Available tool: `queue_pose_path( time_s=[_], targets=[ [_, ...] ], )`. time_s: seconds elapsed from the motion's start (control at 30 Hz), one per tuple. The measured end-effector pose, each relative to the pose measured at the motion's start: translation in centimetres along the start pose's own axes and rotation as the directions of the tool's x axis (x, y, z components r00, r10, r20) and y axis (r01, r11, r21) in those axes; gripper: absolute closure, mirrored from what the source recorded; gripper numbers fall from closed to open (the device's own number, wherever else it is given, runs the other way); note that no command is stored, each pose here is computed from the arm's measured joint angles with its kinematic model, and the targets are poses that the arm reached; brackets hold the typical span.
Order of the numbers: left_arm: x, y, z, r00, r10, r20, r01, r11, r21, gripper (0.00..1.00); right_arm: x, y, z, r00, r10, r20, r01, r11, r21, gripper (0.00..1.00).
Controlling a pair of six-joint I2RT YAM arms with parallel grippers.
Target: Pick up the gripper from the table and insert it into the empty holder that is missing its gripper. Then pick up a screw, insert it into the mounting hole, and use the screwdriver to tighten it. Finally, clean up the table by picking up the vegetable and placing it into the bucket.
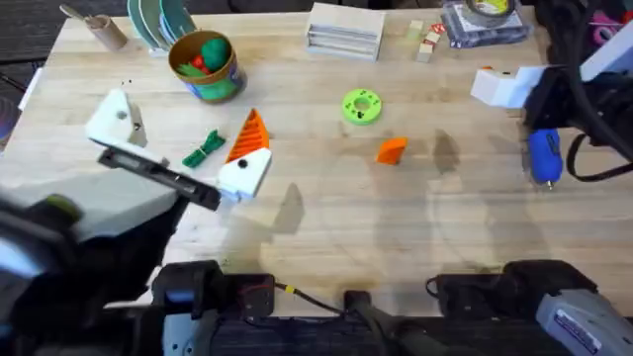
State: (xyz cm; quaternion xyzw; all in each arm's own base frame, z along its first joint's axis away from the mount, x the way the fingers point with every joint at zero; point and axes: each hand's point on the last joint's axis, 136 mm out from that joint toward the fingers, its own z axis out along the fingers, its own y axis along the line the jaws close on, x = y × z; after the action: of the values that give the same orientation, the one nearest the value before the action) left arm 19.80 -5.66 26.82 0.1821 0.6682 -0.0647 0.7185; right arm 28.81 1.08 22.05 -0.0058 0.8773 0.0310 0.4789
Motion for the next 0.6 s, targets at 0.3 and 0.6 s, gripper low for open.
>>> queue_pose_path(
  time_s=[0.3, 0.6],
  targets=[
    [4.8, 0.8, 2.5, 0.998, -0.010, 0.062, 0.012, 1.000, -0.028, 0.007, 0.0, 0.0, 0.0, 1.000, 0.000, 0.000, 0.000, 1.000, 0.000, 0.009],
    [9.2, 0.4, 3.0, 0.990, -0.140, -0.023, 0.139, 0.990, -0.020, 0.007, 0.0, 0.0, 0.0, 1.000, 0.000, 0.000, 0.000, 1.000, 0.000, 0.009]
  ],
)
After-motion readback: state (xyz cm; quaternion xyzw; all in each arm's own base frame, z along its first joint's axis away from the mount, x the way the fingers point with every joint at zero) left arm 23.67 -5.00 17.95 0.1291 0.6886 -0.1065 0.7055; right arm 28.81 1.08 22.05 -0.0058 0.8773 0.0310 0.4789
